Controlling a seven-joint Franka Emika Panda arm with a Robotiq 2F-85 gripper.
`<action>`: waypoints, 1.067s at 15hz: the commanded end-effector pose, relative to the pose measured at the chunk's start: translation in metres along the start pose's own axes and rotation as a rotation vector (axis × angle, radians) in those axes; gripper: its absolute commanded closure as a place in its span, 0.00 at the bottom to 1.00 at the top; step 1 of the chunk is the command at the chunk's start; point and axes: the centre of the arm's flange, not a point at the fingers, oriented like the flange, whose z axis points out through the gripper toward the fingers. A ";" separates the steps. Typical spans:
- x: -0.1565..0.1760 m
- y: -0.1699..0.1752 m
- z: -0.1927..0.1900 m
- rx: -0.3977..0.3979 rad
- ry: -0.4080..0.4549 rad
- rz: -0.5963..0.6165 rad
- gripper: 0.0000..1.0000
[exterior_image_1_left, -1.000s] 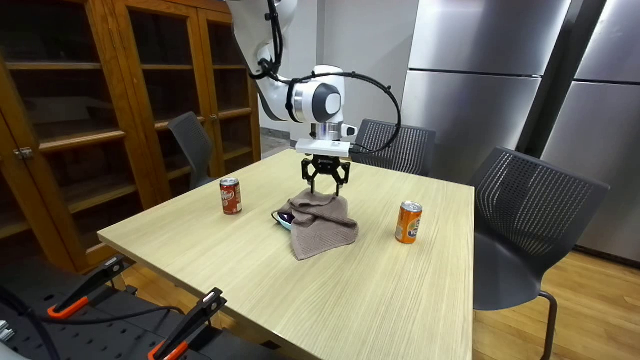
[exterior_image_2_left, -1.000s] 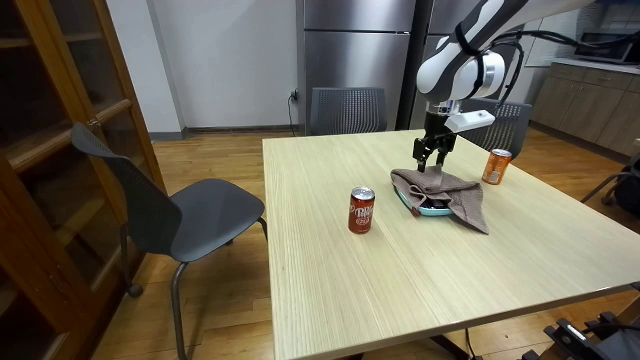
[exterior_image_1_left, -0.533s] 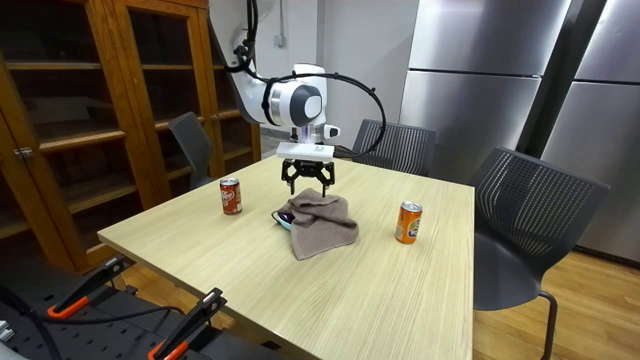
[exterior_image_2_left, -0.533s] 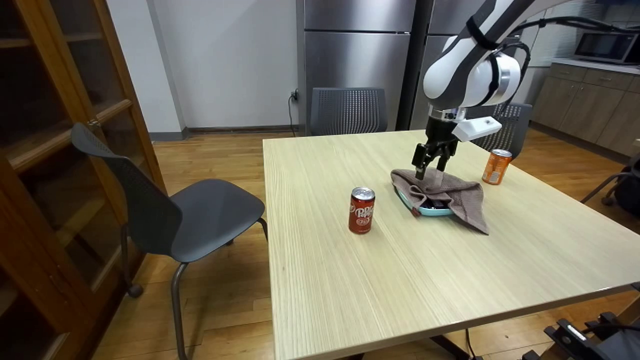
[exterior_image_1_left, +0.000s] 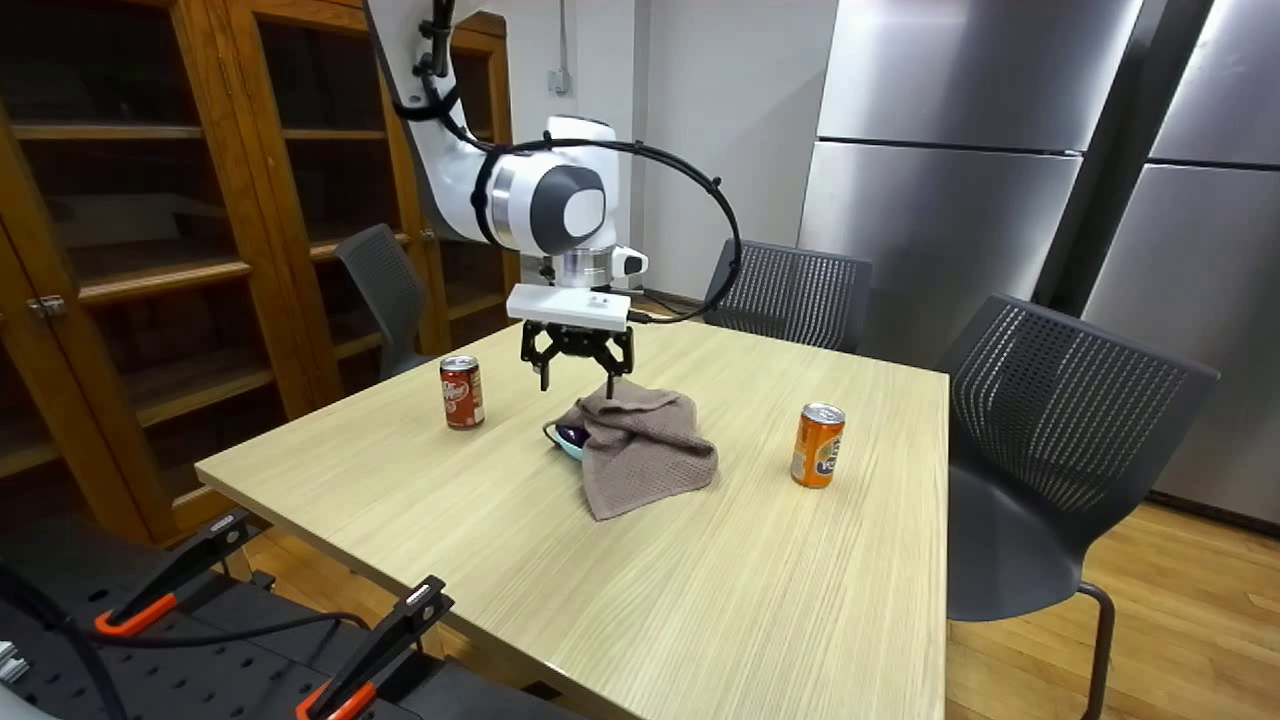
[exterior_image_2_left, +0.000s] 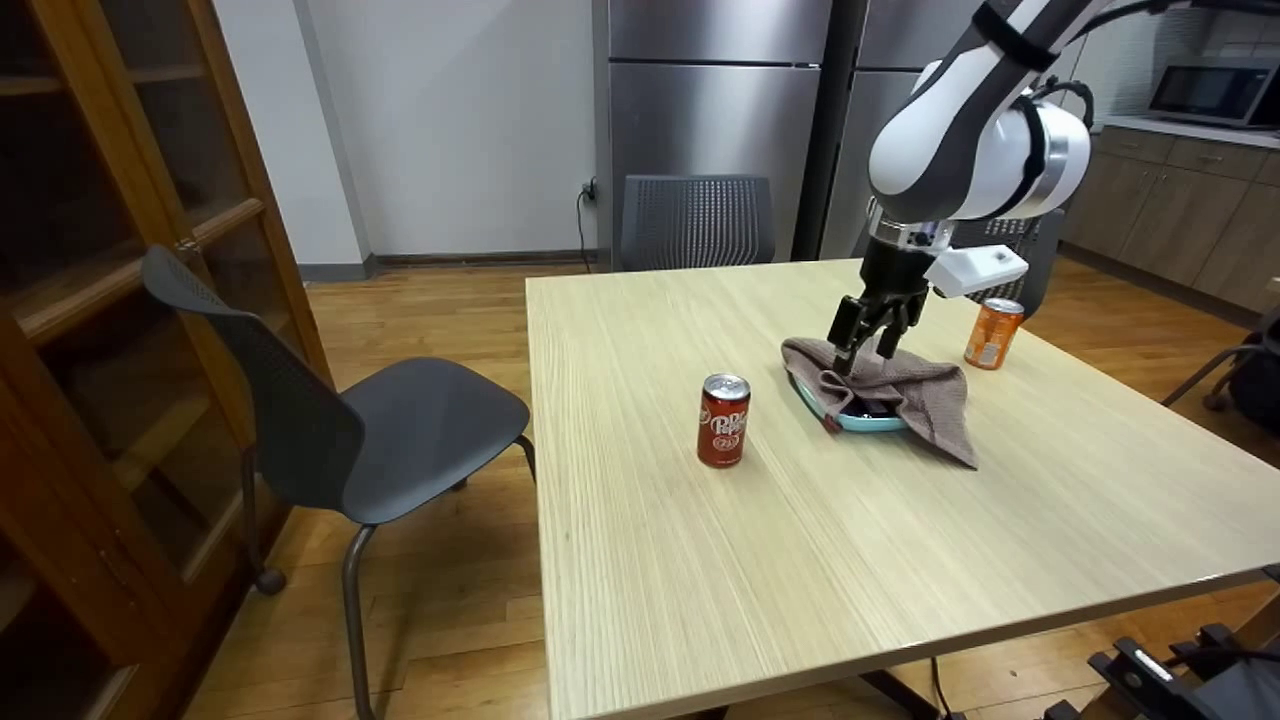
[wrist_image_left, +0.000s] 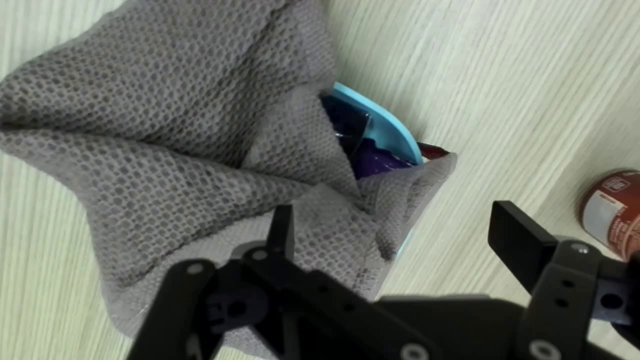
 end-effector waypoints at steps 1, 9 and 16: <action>-0.017 -0.009 -0.018 0.124 0.008 0.029 0.00; -0.008 -0.009 -0.004 0.116 0.011 0.036 0.00; -0.008 -0.011 0.012 0.070 -0.016 -0.002 0.00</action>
